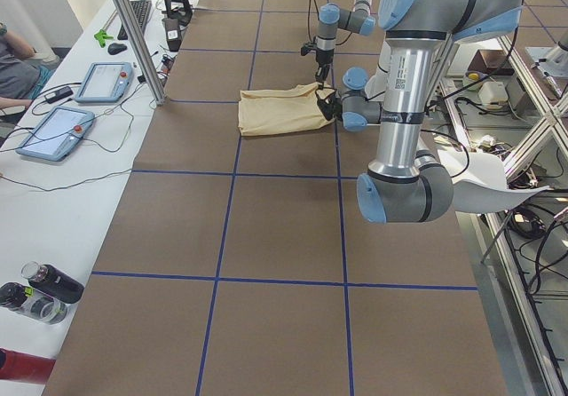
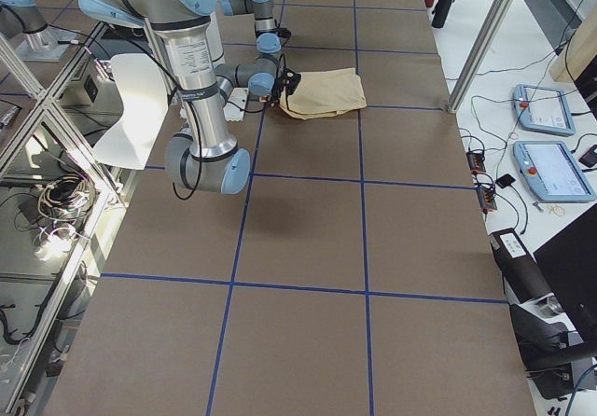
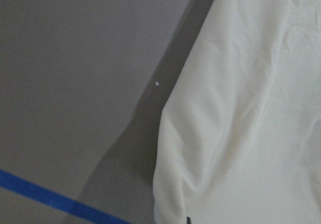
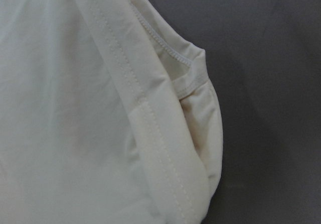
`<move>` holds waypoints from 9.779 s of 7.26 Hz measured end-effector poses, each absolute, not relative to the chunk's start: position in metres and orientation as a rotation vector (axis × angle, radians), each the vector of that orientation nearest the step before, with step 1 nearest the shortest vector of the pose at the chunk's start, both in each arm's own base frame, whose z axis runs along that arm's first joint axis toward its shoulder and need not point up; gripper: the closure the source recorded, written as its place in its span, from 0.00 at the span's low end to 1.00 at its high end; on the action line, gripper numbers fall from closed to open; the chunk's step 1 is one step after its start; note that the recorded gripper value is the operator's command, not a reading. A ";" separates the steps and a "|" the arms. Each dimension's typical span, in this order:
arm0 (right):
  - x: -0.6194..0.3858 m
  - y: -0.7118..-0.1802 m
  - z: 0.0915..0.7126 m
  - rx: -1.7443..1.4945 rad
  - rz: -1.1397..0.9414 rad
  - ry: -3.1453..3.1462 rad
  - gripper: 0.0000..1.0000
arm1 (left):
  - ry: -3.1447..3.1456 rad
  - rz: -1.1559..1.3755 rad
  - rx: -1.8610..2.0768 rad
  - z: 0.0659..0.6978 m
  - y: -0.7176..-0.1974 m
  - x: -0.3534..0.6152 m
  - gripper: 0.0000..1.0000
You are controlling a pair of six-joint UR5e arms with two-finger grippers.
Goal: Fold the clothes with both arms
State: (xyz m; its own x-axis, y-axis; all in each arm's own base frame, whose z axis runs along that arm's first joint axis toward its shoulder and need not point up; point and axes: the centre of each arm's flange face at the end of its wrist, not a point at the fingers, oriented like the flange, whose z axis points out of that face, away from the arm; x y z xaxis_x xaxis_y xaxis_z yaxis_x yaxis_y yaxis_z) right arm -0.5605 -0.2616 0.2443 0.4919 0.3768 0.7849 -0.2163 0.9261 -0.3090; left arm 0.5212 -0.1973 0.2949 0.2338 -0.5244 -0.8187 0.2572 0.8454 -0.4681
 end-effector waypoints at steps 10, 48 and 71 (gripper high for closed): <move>-0.527 -0.403 0.188 -0.093 0.397 -1.077 1.00 | 1.324 -0.607 -0.164 0.258 -0.315 0.438 1.00; -0.628 -0.593 0.133 0.268 0.177 -0.822 0.64 | 1.174 -0.641 0.049 0.332 -0.485 0.328 0.00; -0.414 -0.630 0.270 0.097 0.031 -0.723 0.00 | 0.971 -0.343 0.350 0.416 -0.550 0.208 0.00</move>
